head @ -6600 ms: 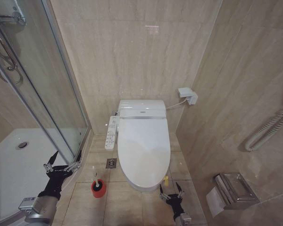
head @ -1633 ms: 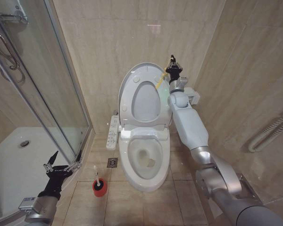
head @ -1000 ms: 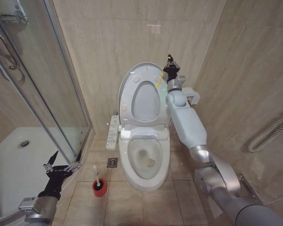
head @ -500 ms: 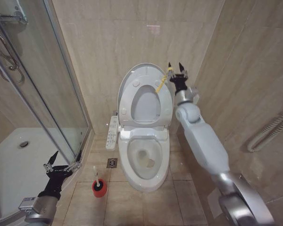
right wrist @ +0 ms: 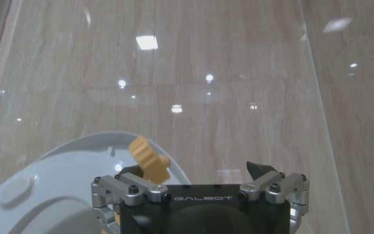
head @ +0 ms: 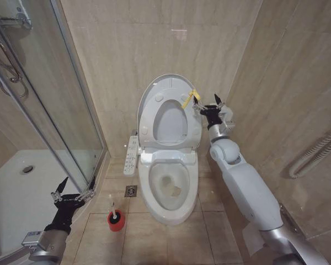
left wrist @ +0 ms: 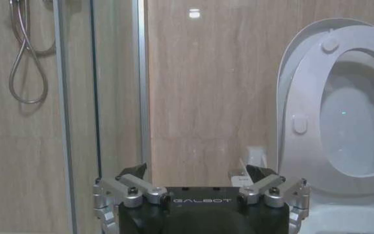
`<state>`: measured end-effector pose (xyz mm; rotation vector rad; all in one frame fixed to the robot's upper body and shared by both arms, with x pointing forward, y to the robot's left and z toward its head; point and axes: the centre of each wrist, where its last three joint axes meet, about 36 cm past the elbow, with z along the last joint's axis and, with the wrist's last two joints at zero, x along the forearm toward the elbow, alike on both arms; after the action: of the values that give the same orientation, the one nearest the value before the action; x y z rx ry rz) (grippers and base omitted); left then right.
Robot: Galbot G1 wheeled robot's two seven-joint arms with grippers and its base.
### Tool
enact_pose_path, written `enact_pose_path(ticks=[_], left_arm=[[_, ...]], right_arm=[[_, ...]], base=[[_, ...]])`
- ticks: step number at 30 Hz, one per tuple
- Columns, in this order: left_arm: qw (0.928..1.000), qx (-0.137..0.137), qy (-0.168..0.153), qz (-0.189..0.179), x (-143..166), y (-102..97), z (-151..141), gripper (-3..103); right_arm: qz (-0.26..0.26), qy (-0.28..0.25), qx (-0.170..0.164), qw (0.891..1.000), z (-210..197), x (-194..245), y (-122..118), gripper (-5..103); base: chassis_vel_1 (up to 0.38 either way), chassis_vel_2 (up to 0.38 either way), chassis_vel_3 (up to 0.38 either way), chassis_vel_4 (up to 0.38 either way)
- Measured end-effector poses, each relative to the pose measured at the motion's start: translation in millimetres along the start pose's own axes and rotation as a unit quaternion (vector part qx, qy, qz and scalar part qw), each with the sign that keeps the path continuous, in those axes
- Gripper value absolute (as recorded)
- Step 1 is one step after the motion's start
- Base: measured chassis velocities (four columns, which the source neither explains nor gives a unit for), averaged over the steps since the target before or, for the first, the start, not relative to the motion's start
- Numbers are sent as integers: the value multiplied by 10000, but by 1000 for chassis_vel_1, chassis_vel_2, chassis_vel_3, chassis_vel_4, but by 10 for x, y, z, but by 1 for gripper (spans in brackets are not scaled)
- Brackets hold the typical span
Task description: Open the toilet lid, clean the toilet bowl with a toilet brush, close the toilet lid, and flush.
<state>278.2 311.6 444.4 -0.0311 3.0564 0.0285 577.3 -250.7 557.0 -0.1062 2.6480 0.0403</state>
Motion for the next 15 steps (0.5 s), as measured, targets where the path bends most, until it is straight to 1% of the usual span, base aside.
enact_pose_path(ticks=[8, 15], left_arm=[[10000, 0, 0, 0, 0, 0, 0, 100], [10000, 0, 1, 0, 0, 0, 0, 100]], right_arm=[[-91, 143, 22, 9999, -15, 163, -2, 100], [-73, 410, 53, 9991, 122, 560, -37, 100]], base=[[0, 0, 0, 0], [0, 0, 0, 0]])
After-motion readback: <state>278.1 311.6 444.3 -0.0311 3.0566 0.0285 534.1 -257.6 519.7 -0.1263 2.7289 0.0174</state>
